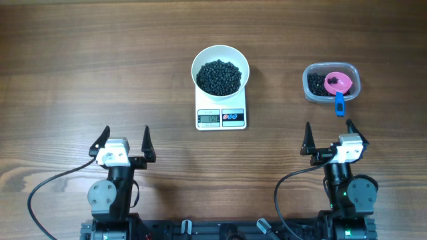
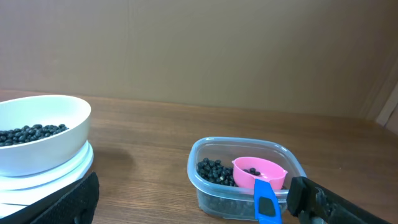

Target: Scoop item into bowl and weigh 150g on scale

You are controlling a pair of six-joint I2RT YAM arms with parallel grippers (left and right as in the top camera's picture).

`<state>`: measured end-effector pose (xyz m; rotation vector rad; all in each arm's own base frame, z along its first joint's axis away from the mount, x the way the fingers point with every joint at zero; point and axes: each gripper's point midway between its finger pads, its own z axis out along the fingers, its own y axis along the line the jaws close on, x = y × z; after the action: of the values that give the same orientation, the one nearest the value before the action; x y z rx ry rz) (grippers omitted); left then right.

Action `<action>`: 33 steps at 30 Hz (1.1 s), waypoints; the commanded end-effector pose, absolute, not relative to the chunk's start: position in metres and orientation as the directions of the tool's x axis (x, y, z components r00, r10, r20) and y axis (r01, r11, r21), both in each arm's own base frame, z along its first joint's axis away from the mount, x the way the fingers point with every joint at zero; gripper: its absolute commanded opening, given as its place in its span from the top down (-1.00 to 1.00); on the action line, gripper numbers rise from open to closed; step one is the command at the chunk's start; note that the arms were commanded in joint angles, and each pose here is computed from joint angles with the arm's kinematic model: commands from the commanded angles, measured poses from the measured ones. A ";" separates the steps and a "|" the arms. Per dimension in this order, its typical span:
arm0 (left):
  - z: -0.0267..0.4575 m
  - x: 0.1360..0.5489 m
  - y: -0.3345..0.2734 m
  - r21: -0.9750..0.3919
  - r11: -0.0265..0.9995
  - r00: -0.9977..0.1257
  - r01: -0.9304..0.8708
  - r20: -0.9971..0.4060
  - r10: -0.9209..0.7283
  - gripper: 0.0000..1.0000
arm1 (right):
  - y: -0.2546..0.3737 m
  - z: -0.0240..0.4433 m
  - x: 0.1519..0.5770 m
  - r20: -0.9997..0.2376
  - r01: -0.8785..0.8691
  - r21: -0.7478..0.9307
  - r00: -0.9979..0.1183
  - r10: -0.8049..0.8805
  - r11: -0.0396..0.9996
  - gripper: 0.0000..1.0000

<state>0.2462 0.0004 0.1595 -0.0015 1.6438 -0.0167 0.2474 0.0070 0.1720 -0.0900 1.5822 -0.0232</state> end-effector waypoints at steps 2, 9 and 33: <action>0.157 0.246 0.006 0.031 0.999 -0.073 -0.020 -0.997 0.030 -1.00 | 0.010 0.175 0.247 -0.997 -0.055 -0.076 0.006 -0.076 0.996 -0.99; 0.157 0.246 0.007 0.001 1.000 -0.073 -0.023 -0.997 -0.001 -1.00 | 0.010 0.175 0.247 -0.997 -0.056 -0.076 0.006 -0.076 0.996 -1.00; 0.157 0.246 0.007 -0.050 0.998 -0.072 -0.029 -0.996 -0.052 -1.00 | 0.010 0.175 0.247 -0.997 -0.055 -0.076 0.006 -0.076 0.996 -1.00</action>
<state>0.2462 0.0027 0.1594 -0.0405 1.6438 -0.0319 0.2474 0.0070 0.1720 -0.0900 1.5822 -0.0232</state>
